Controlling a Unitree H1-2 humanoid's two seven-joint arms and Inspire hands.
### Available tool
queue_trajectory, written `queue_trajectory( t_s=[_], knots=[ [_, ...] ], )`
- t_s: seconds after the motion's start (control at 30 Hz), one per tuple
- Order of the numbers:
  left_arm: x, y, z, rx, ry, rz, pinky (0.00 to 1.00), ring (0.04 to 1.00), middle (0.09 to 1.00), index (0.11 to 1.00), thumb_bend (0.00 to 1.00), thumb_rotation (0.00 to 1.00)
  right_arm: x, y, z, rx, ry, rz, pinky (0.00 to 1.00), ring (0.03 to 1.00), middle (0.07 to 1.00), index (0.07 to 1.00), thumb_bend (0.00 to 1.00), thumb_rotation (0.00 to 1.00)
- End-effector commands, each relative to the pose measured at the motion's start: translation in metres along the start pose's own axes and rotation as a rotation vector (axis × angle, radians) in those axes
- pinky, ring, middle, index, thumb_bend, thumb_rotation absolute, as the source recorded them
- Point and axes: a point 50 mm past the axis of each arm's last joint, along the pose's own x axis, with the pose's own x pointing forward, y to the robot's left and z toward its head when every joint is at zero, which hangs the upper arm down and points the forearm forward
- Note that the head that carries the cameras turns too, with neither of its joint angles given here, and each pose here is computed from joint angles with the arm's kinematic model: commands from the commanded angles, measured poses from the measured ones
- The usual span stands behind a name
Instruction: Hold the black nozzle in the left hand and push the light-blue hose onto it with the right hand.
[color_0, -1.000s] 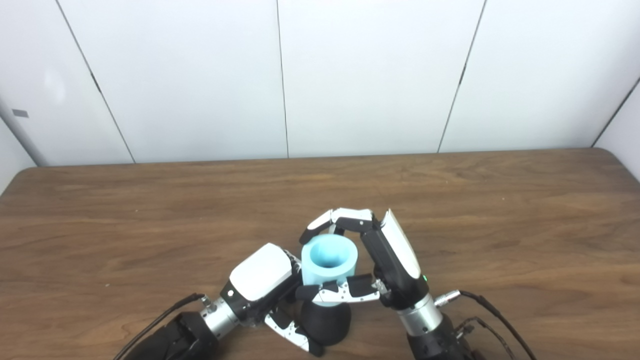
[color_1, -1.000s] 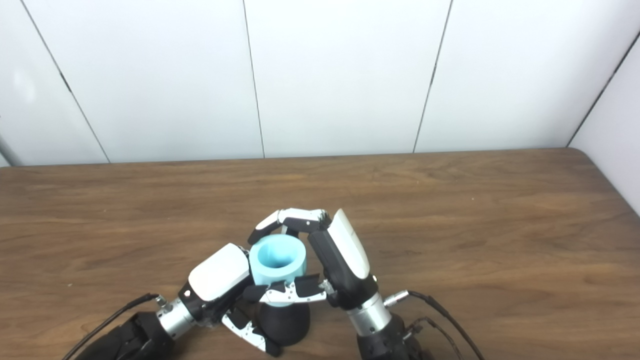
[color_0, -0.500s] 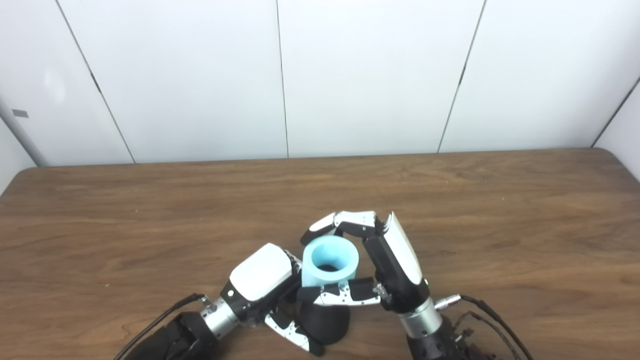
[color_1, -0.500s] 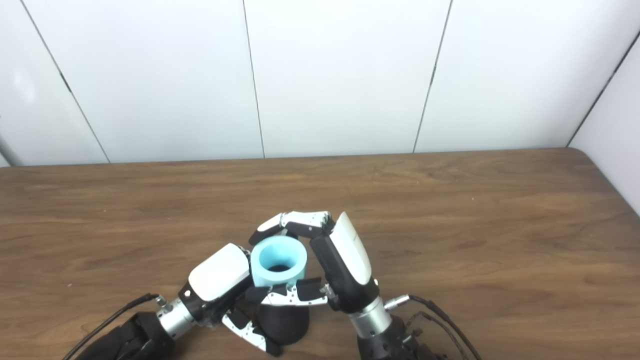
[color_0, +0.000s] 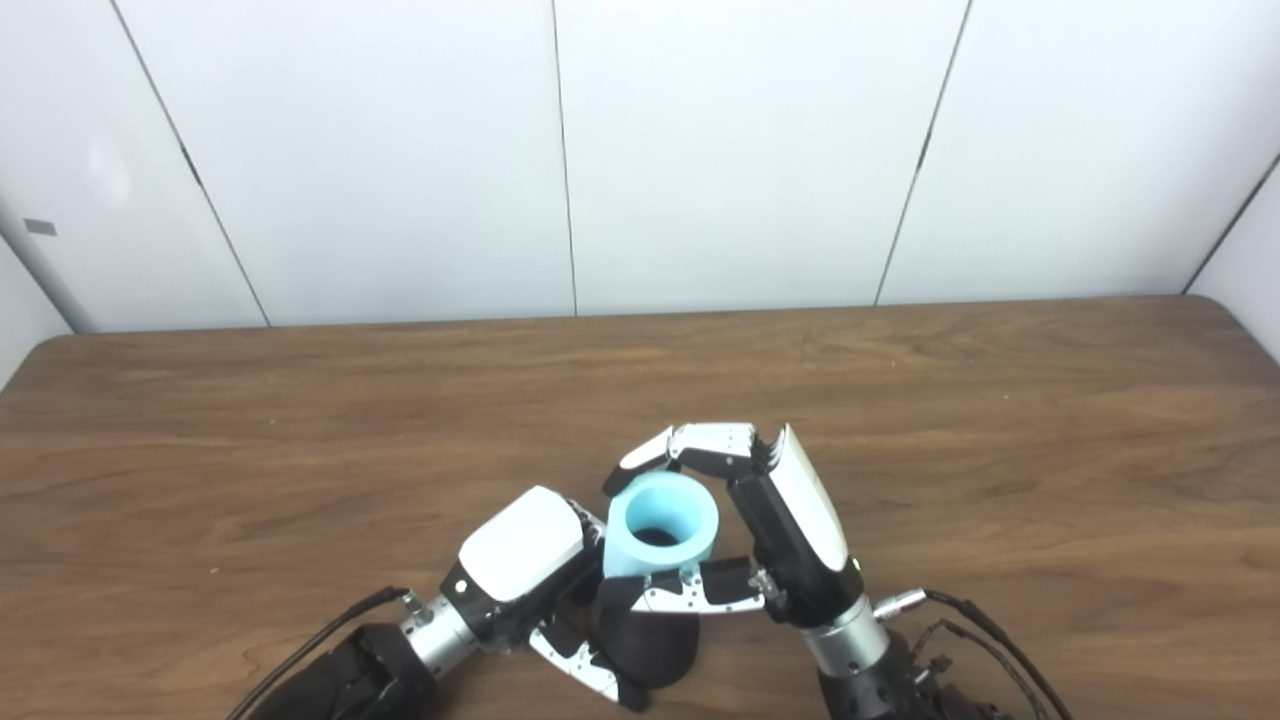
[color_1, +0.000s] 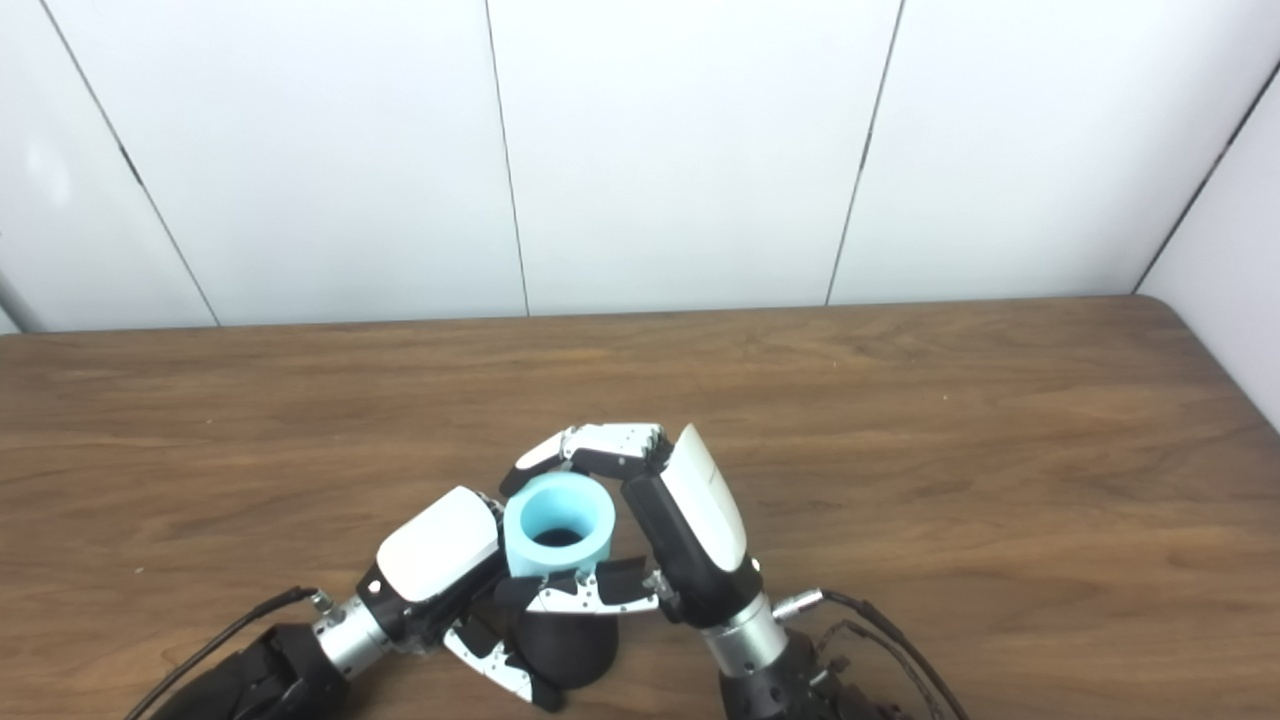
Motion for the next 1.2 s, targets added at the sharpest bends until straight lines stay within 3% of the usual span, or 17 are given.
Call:
queue_trajectory(
  t_s=[0.0,0.13,0.3,0.4,0.47,0.67,1.17],
  knots=[
    [-0.023,-0.056,0.021,-0.083,0.054,-0.190,0.15,0.211,0.472,0.483,0.52,0.00,0.001,0.001,-0.002,-0.014,-0.025,0.026,0.29,0.375,0.476,0.494,0.53,0.00],
    [-0.023,-0.055,0.021,-0.115,0.079,-0.208,0.26,0.340,0.440,0.530,0.52,0.00,0.001,0.001,-0.002,-0.016,-0.021,0.026,0.29,0.367,0.475,0.496,0.52,0.00],
    [-0.022,-0.054,0.023,-0.158,0.078,-0.193,0.28,0.369,0.438,0.540,0.52,0.00,0.000,0.001,-0.002,-0.024,-0.020,0.028,0.28,0.354,0.471,0.501,0.52,0.00],
    [-0.022,-0.052,0.023,-0.174,0.075,-0.194,0.37,0.466,0.515,0.569,0.87,0.10,0.000,0.001,-0.002,-0.021,-0.017,0.030,0.27,0.349,0.472,0.499,0.52,0.00],
    [-0.022,-0.052,0.023,-0.178,0.067,-0.191,0.43,0.516,0.551,0.585,0.94,0.18,0.000,0.001,-0.002,-0.022,-0.018,0.030,0.28,0.354,0.472,0.499,0.52,0.00],
    [-0.023,-0.052,0.025,-0.187,0.082,-0.171,0.48,0.576,0.606,0.616,0.94,0.25,-0.001,0.001,-0.002,-0.026,-0.019,0.035,0.28,0.361,0.472,0.500,0.52,0.00],
    [-0.019,-0.051,0.033,-0.255,0.108,-0.160,0.56,0.664,0.699,0.714,0.98,0.20,-0.001,0.002,-0.002,-0.016,-0.013,0.045,0.26,0.339,0.469,0.504,0.52,0.00]
  ],
)
